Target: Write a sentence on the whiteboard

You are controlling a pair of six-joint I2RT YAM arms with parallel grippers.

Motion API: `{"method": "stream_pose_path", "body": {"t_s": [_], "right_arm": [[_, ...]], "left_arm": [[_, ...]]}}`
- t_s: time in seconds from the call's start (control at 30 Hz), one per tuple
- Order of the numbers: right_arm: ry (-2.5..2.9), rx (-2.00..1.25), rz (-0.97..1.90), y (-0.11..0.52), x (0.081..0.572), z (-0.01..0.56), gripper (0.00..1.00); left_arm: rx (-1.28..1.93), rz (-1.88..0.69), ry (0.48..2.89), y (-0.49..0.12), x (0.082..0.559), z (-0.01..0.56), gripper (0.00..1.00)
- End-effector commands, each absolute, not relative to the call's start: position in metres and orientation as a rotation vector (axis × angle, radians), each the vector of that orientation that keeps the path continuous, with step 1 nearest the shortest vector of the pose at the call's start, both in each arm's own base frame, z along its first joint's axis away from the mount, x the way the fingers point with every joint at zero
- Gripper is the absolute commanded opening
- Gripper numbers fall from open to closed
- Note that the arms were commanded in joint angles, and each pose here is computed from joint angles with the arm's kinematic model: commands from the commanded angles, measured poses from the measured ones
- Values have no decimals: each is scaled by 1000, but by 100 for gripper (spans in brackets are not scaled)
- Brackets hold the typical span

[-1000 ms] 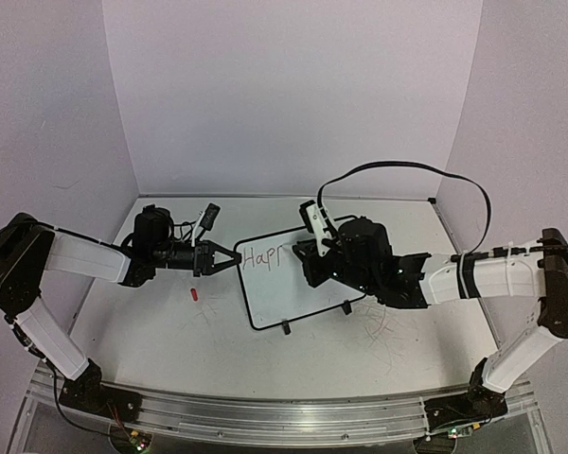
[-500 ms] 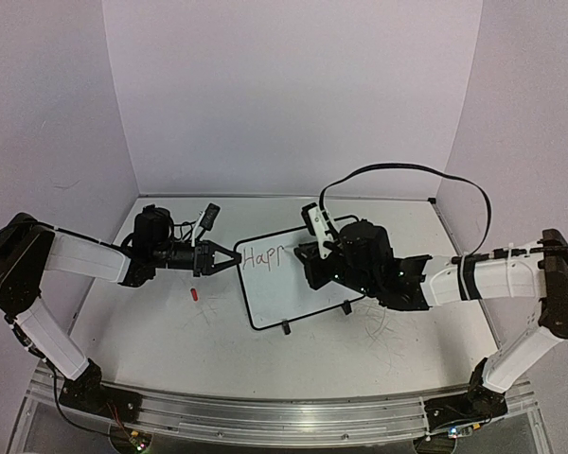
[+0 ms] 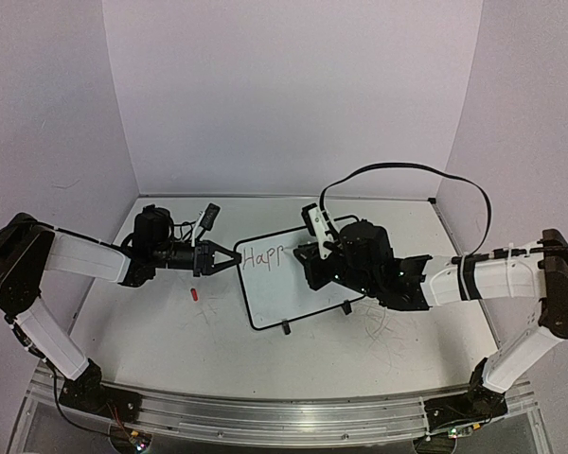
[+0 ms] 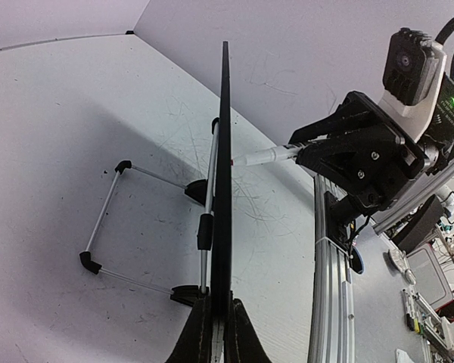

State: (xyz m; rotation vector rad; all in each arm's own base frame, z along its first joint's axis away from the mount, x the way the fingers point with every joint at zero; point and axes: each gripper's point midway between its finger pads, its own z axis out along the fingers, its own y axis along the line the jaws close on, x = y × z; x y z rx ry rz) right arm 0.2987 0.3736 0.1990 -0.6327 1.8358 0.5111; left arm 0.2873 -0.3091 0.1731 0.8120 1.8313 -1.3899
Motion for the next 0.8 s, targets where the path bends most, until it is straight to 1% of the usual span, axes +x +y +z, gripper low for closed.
{"method": "stream_pose_path", "body": {"t_s": [0.0, 0.3, 0.47, 0.63, 0.77], "right_arm": [[1851, -628, 523, 373, 298, 195, 0], [1848, -639, 537, 382, 299, 194, 0], [1822, -629, 565, 386, 299, 207, 0], [1736, -608, 660, 371, 282, 240, 0], [1745, -602, 604, 351, 286, 232, 0]], "left_arm": [[856, -1418, 1782, -312, 282, 188, 0], [854, -1414, 1780, -311, 282, 189, 0], [855, -1414, 1782, -312, 282, 188, 0], [854, -1414, 1785, -312, 282, 187, 0], [854, -1412, 1784, -312, 283, 187, 0]]}}
